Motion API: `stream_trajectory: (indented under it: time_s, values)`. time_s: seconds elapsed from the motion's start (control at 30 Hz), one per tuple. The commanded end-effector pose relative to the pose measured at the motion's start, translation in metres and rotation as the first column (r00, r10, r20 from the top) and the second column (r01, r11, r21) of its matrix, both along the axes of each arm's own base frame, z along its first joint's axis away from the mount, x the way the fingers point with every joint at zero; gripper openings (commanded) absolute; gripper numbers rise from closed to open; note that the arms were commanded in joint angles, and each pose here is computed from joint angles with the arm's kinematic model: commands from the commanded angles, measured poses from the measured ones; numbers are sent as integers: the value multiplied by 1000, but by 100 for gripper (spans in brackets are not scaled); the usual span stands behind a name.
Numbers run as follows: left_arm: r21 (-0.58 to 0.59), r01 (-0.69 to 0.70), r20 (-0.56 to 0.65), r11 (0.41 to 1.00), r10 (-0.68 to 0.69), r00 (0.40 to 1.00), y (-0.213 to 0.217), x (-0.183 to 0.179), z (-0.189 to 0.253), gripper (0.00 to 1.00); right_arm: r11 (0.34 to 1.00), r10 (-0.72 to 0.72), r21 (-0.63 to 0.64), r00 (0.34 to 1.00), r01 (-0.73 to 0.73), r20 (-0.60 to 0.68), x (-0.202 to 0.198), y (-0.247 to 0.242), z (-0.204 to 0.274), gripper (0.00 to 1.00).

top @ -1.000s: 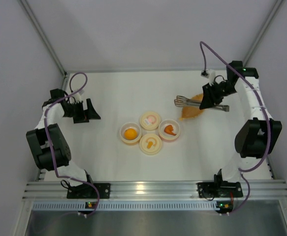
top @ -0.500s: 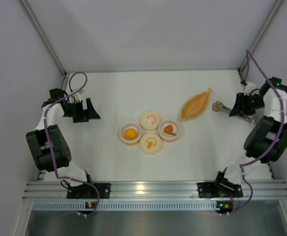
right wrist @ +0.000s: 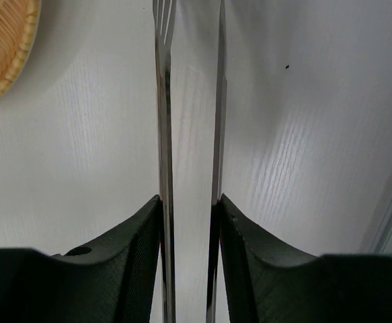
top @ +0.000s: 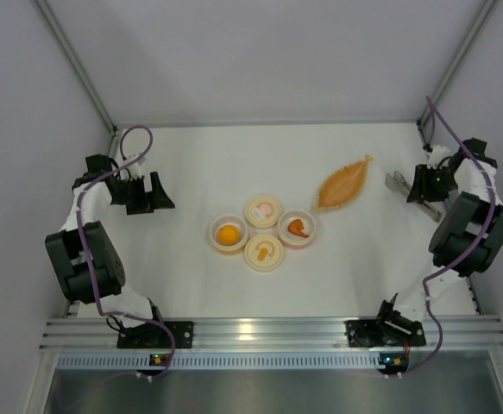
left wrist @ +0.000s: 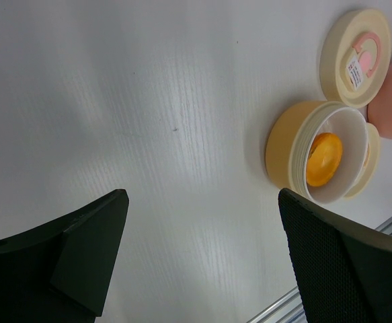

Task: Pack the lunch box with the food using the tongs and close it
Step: Place the clamp at the center of the board.

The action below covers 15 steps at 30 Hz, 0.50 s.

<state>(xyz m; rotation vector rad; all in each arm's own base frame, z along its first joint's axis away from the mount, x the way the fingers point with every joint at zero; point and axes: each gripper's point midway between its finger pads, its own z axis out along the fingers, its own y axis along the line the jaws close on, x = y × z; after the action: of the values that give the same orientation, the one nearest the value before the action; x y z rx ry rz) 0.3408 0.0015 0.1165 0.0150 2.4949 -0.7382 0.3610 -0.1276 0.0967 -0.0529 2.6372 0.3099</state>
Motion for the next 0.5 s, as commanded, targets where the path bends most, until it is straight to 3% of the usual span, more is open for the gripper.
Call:
stream_trajectory:
  time_s: [0.0,0.47]
  values:
    - [13,5,55,1000,-6,998,2,7,10,98,999,26,-49,997,-23,71,21,-14,-7,37]
    - [12,7,46,1000,-8,999,2,7,6,98,993,79,-82,996,-82,-36,5,-14,-59,40]
